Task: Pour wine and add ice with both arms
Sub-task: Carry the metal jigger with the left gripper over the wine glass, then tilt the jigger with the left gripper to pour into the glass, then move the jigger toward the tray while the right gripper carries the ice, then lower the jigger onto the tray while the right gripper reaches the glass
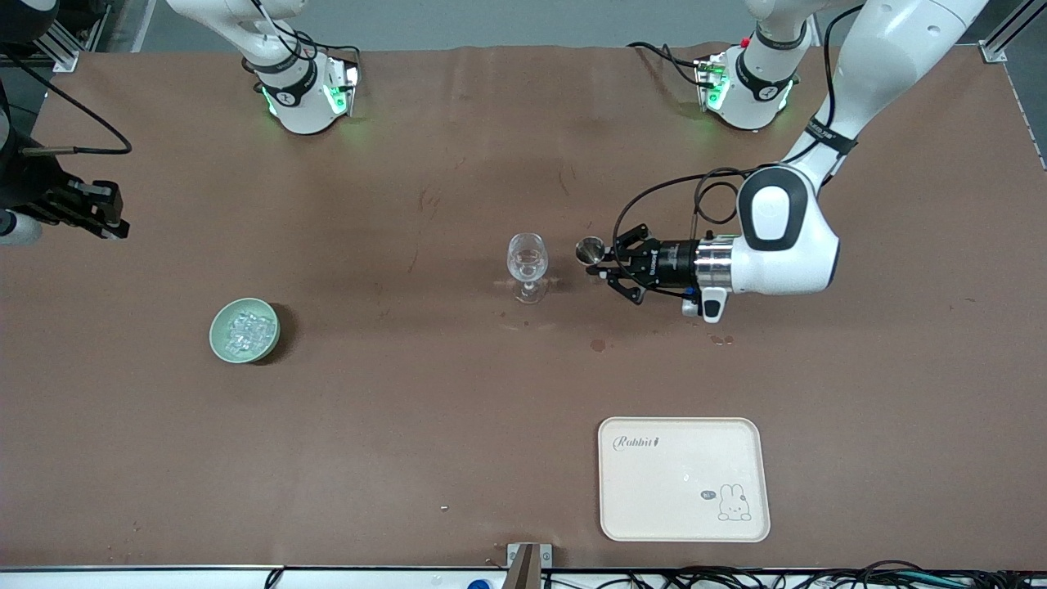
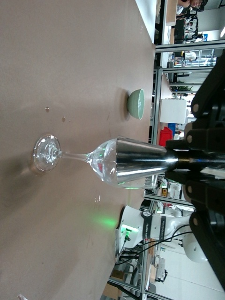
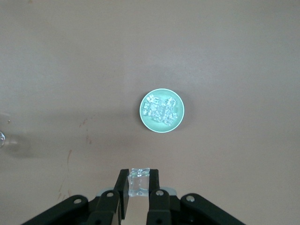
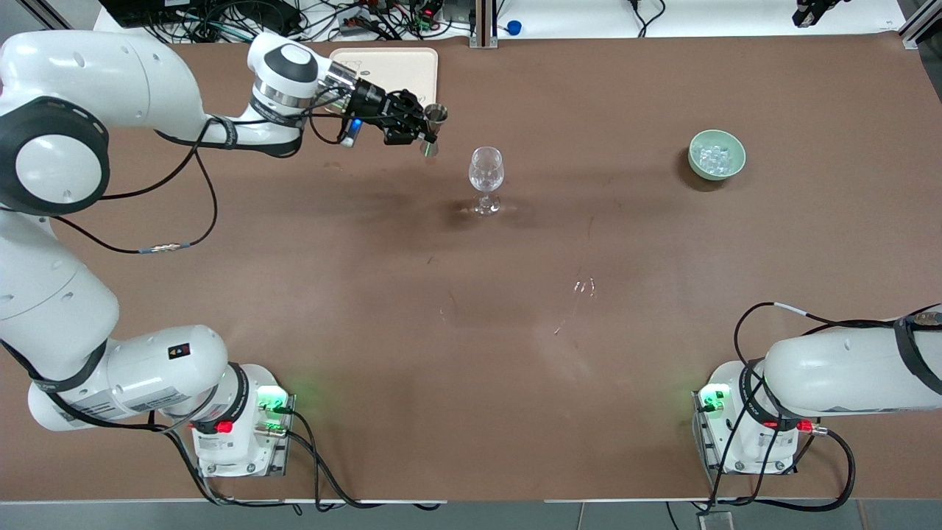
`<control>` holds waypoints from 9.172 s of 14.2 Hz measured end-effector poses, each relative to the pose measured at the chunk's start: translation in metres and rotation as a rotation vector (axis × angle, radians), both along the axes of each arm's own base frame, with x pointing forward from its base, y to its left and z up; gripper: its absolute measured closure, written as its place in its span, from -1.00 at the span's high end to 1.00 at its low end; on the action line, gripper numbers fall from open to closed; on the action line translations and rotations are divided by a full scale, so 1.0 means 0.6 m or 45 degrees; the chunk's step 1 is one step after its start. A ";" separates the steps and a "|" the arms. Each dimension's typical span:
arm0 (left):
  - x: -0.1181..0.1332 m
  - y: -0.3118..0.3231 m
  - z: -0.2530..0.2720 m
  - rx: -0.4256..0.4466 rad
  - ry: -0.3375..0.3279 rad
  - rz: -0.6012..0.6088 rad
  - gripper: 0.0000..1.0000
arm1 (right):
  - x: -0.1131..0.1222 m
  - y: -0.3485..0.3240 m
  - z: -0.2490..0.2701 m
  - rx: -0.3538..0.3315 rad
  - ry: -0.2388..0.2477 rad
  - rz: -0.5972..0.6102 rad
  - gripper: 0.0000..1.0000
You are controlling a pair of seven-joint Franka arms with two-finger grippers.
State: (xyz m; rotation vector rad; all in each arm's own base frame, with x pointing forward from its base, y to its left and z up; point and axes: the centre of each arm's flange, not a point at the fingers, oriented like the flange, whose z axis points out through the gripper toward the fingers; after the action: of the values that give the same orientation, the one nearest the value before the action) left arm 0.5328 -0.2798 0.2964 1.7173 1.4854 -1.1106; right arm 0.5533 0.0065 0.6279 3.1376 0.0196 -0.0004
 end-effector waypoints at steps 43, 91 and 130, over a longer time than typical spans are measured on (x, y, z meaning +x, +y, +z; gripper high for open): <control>-0.072 -0.170 0.108 0.682 -0.028 0.091 -0.59 | -0.002 -0.020 -0.003 0.000 0.015 -0.028 -0.59; 0.250 0.206 0.045 -0.158 -0.020 0.204 -0.59 | 0.019 0.377 -0.108 0.036 -0.093 0.264 -0.59; 0.369 0.426 -0.323 -0.260 -0.228 0.686 -0.11 | -0.128 0.856 -0.415 0.060 0.003 0.108 -0.23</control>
State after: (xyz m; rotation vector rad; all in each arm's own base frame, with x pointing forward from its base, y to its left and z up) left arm 0.7544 -0.0240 0.1025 1.1446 1.5329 -0.7665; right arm 0.4767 0.5204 0.3791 3.1813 0.1549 -0.0030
